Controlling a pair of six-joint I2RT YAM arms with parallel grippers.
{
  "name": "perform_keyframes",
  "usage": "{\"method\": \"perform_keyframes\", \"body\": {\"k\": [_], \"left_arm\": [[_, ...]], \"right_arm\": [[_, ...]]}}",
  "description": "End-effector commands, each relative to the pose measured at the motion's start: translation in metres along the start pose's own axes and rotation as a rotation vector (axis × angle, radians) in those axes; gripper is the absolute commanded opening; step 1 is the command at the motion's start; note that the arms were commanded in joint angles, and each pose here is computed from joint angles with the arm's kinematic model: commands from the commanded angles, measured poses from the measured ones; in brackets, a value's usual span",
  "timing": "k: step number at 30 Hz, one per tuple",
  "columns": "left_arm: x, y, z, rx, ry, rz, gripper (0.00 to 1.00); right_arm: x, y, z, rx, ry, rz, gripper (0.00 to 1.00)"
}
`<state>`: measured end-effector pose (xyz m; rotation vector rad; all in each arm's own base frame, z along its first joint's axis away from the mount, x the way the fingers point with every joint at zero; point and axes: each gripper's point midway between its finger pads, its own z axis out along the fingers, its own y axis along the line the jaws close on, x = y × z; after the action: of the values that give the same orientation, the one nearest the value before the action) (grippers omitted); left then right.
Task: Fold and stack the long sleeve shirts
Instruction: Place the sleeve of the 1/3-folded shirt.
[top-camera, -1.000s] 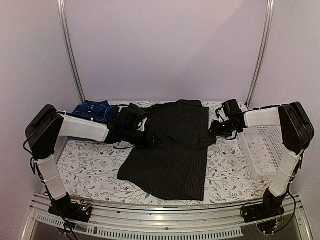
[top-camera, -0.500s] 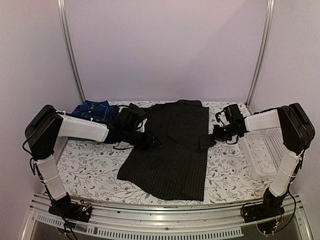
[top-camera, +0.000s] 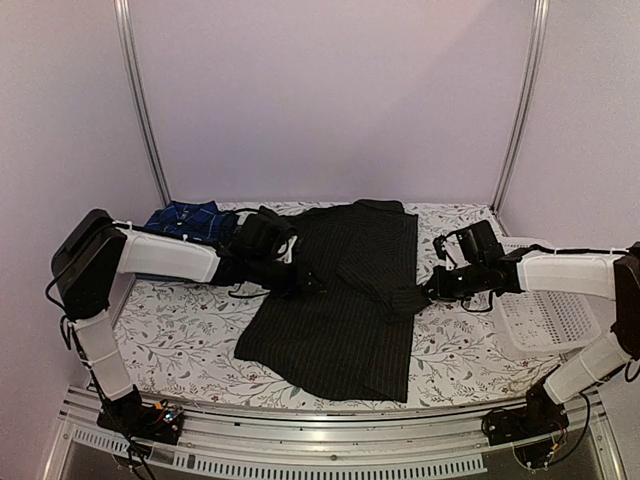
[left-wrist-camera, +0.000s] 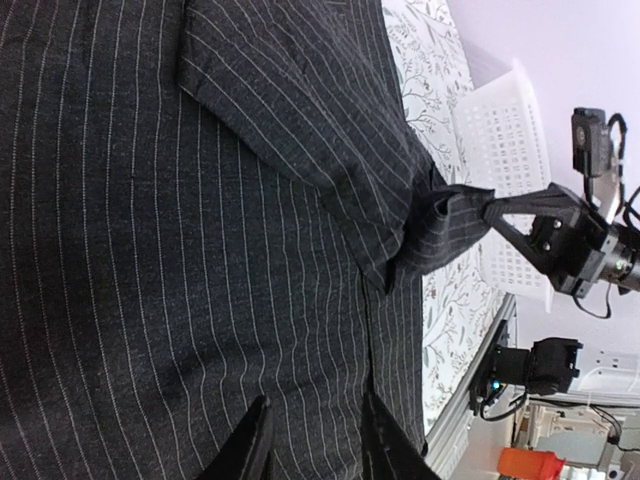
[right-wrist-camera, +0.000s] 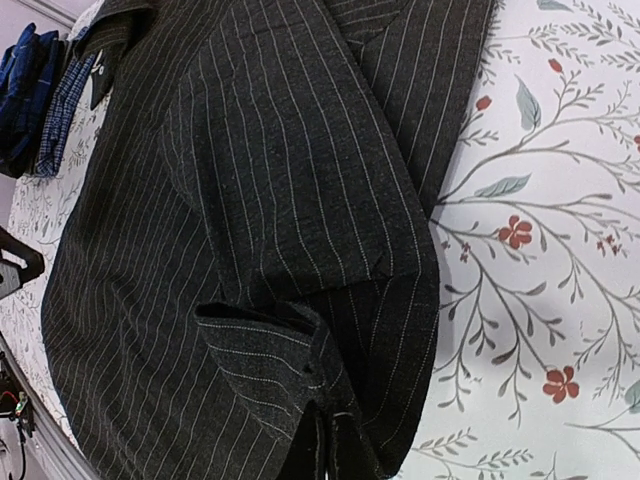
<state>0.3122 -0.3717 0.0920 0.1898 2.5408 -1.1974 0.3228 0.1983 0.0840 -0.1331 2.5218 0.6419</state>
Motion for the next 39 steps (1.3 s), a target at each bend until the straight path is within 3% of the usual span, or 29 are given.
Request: {"method": "perform_keyframes", "body": {"k": [1,10,23,30,34,37,39], "left_arm": [[-0.001,-0.009,0.009,0.018,0.012,0.016,0.30],[-0.003,-0.011,0.025,0.031,0.045,0.006,0.30],[0.003,-0.011,0.042,0.058,0.095,-0.017,0.30],[0.001,-0.013,0.042,0.064,0.096,-0.012,0.31],[0.004,-0.010,0.042,0.060,0.104,-0.013,0.30],[0.007,-0.008,0.044,0.060,0.115,-0.014,0.30],[0.009,-0.006,0.044,0.057,0.120,-0.014,0.30]], "right_arm": [[0.028,0.014,-0.014,-0.045,0.046,0.059,0.00],[0.060,0.065,-0.025,-0.174,0.094,0.042,0.00],[-0.012,0.128,-0.090,-0.387,-0.122,0.083,0.00],[-0.040,0.146,-0.101,-0.491,-0.233,0.177,0.00],[-0.002,0.134,-0.082,-0.473,-0.190,0.206,0.00],[0.052,0.123,-0.057,-0.390,-0.073,0.139,0.00],[0.081,0.103,-0.045,-0.300,-0.004,0.113,0.08]]}}
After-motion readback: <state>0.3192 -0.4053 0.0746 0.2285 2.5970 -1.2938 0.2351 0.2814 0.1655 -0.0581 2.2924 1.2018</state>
